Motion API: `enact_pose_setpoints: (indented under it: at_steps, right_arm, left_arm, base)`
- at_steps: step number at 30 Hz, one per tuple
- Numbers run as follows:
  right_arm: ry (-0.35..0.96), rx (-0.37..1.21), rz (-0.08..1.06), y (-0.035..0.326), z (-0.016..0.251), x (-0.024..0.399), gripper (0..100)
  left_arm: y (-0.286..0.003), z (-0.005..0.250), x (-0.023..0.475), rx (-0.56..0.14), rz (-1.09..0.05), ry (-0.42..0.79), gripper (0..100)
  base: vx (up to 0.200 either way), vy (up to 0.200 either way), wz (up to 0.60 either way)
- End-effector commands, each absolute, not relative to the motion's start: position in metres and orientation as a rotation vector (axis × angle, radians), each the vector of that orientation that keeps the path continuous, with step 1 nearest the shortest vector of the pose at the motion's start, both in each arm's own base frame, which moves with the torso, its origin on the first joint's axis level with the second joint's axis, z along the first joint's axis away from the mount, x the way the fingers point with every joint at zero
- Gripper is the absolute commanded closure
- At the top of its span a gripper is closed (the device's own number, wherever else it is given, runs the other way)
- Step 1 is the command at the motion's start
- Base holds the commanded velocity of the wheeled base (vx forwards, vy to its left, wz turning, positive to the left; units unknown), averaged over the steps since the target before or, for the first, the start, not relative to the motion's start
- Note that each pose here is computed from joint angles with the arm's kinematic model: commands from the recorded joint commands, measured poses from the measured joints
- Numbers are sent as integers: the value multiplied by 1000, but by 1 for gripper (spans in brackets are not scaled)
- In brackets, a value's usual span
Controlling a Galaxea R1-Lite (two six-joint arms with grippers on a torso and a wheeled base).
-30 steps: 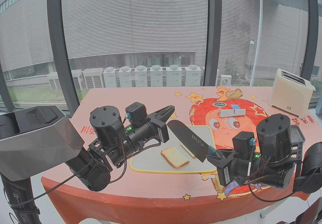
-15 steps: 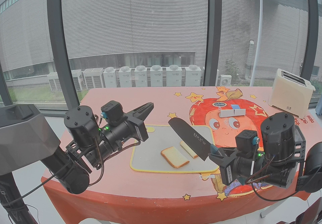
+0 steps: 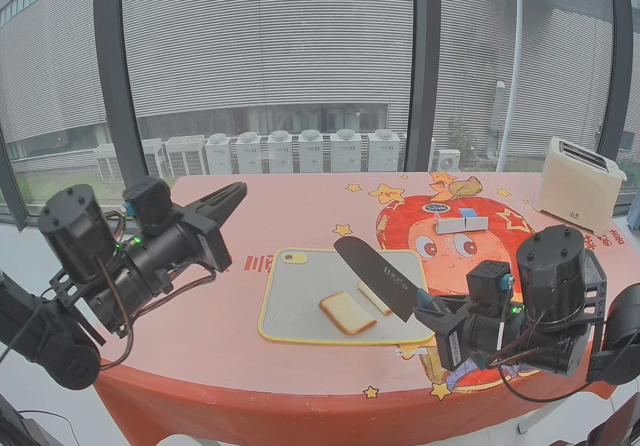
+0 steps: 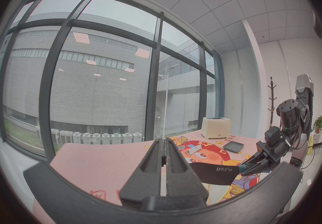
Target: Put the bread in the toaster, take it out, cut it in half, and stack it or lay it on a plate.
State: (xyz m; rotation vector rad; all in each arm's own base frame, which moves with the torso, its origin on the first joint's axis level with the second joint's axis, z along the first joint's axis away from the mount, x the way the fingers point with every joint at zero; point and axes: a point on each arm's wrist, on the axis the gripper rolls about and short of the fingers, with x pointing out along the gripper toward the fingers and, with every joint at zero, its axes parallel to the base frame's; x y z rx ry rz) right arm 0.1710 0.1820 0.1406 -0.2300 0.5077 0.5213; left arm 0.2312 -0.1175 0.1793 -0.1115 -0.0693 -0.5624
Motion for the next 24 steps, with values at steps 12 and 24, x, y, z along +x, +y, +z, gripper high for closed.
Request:
enact_pose_setpoints:
  at_steps: [12,24]
  right_arm:
    - [507,-231,522,183,140,171,100]
    - [502,-228,522,182,142,170,100]
  left_arm:
    - [-50,211,155,-115,-349,-118,100]
    - [-27,194,84,-114,-332,-36,0]
  base:
    - [0,0,0]
    - [0,0,0]
